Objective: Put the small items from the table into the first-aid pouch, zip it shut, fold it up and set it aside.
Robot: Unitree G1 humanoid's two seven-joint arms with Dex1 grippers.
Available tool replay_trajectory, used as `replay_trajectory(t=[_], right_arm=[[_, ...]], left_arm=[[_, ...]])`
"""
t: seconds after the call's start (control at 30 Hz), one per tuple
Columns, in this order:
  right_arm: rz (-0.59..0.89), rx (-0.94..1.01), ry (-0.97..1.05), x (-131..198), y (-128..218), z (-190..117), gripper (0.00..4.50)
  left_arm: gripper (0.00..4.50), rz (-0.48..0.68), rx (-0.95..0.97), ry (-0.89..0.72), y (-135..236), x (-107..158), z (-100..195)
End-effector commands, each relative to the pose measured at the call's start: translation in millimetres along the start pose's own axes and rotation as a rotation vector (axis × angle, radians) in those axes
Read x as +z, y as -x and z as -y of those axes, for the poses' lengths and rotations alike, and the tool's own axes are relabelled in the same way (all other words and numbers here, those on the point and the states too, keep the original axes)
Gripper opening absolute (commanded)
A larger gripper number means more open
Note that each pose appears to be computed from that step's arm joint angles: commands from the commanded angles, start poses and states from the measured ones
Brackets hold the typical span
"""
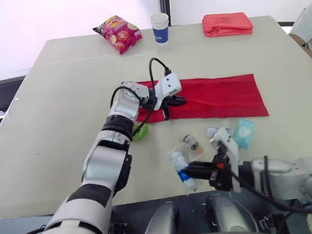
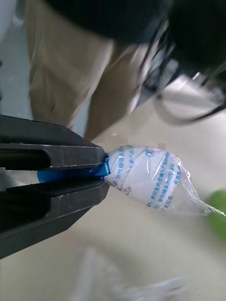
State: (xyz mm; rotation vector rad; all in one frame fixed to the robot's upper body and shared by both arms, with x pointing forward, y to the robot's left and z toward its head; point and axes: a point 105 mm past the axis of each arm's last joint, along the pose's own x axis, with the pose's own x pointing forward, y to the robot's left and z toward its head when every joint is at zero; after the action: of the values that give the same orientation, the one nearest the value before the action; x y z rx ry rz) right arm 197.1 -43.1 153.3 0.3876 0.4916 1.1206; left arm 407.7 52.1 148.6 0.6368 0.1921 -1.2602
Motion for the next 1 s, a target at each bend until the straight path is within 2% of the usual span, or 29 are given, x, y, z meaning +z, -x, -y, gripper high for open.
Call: replay_trajectory(t=[0.03, 0.17, 0.33, 0.63, 0.83, 1.0], right_arm=[[0.147, -0.052, -0.016, 40.2, 8.9, 14.1, 0.01], [0.160, -0.311, -0.054, 57.6, 8.6, 72.4, 0.01], [0.132, -0.392, -0.117, 57.0, 2.1, 107.3, 0.01], [0.048, -0.395, -0.130, 53.1, -19.8, 123.9, 0.01], [0.130, -0.444, -0.187, 75.7, -26.6, 144.4, 0.01], [0.141, -0.452, -0.211, 81.9, -35.1, 150.8, 0.01]], left_arm=[[0.00, 0.053, 0.010, -0.006, 0.3, 10.6, -2.4], [0.00, 0.078, -0.016, 0.004, -1.8, 15.3, 1.0], [0.00, 0.105, -0.031, 0.021, -3.2, 20.6, 3.4], [0.00, 0.132, -0.043, 0.026, -1.0, 26.8, 6.6], [0.00, 0.138, -0.115, 0.019, 1.5, 24.9, 19.4], [0.00, 0.146, -0.157, 0.026, 2.9, 24.4, 28.9]])
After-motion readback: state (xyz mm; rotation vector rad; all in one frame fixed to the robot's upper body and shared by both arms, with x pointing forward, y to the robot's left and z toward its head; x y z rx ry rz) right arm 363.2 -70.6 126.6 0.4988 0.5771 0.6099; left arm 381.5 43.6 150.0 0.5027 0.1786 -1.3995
